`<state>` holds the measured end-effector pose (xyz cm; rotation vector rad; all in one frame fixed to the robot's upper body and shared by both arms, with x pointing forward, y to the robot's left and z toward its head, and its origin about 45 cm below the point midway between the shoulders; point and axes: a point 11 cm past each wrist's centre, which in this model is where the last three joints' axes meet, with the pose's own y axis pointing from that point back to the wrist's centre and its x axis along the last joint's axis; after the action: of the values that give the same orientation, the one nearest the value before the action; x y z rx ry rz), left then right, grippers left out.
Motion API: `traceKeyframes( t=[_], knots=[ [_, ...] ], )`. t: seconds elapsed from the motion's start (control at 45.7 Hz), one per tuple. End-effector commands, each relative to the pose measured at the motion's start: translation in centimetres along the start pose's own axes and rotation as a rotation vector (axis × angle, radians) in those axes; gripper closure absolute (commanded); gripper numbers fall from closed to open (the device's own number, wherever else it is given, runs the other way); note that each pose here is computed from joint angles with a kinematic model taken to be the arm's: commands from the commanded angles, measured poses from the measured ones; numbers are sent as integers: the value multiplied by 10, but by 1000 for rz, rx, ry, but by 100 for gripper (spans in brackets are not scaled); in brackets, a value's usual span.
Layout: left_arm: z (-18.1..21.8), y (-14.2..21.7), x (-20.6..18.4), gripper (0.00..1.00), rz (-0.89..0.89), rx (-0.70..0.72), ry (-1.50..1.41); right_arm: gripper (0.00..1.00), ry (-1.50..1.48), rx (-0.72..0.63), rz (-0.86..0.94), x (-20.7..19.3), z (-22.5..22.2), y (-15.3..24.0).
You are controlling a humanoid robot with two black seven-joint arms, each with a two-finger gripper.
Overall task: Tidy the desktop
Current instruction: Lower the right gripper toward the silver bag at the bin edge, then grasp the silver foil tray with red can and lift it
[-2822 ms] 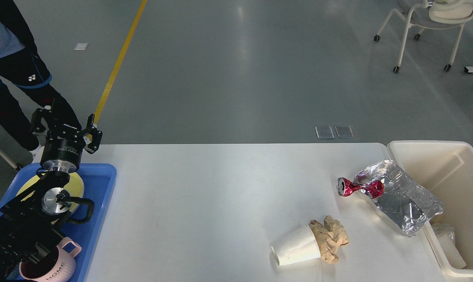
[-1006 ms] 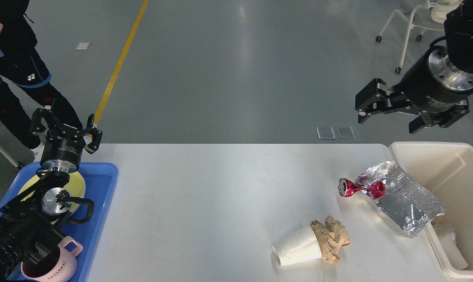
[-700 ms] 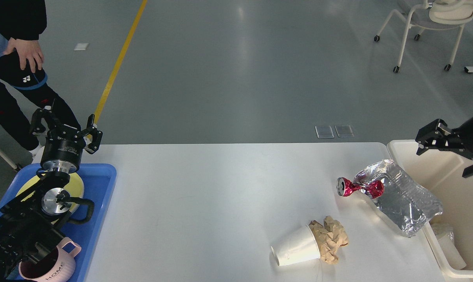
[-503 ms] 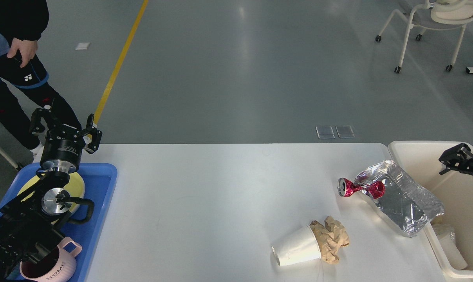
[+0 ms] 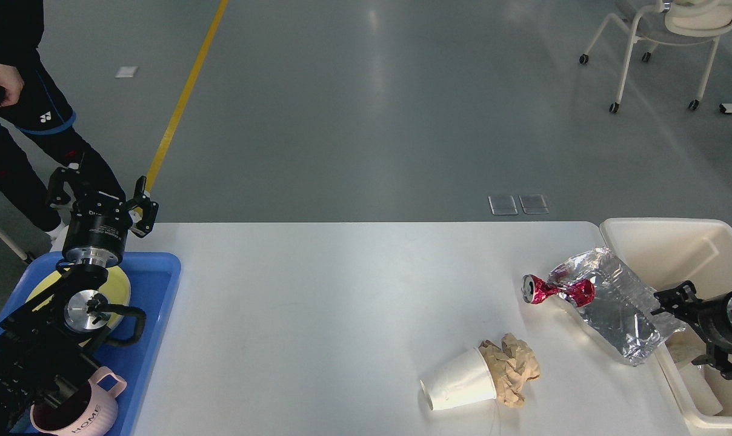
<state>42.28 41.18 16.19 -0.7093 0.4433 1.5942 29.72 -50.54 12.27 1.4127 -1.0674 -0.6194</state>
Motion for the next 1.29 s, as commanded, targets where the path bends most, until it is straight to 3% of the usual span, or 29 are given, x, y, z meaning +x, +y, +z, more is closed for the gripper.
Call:
traceKeyframes(
  t=[0.0,0.044,0.087,0.131,0.153,0.175,0.219,0.328,0.919,1.072,1.269],
  knots=[
    [0,0,0,3,0,0,0,9,-15,10,-4,-10,5,-20],
    [0,0,0,3,1,0,-1,14,-19,22,-13,-15,4,-24],
    [0,0,0,3,0,0,0,26,-27,40,-6,-18,2,-28],
    [0,0,0,3,1,0,-1,48,-34,45,1,-23,2,-33],
    [0,0,0,3,0,0,0,68,-34,46,-3,-28,2,-37],
    [0,0,0,3,1,0,-1,77,-36,44,3,-29,2,-38],
    [0,0,0,3,1,0,-1,87,-37,43,11,-28,2,-40],
    [0,0,0,3,0,0,0,100,-37,33,19,-28,7,-43],
    [0,0,0,3,1,0,-1,100,-47,30,27,-28,10,-40],
    [0,0,0,3,1,0,-1,100,-58,45,-12,-20,13,-19],
    [0,0,0,3,0,0,0,100,-9,155,-99,3,-17,44]
  ],
)
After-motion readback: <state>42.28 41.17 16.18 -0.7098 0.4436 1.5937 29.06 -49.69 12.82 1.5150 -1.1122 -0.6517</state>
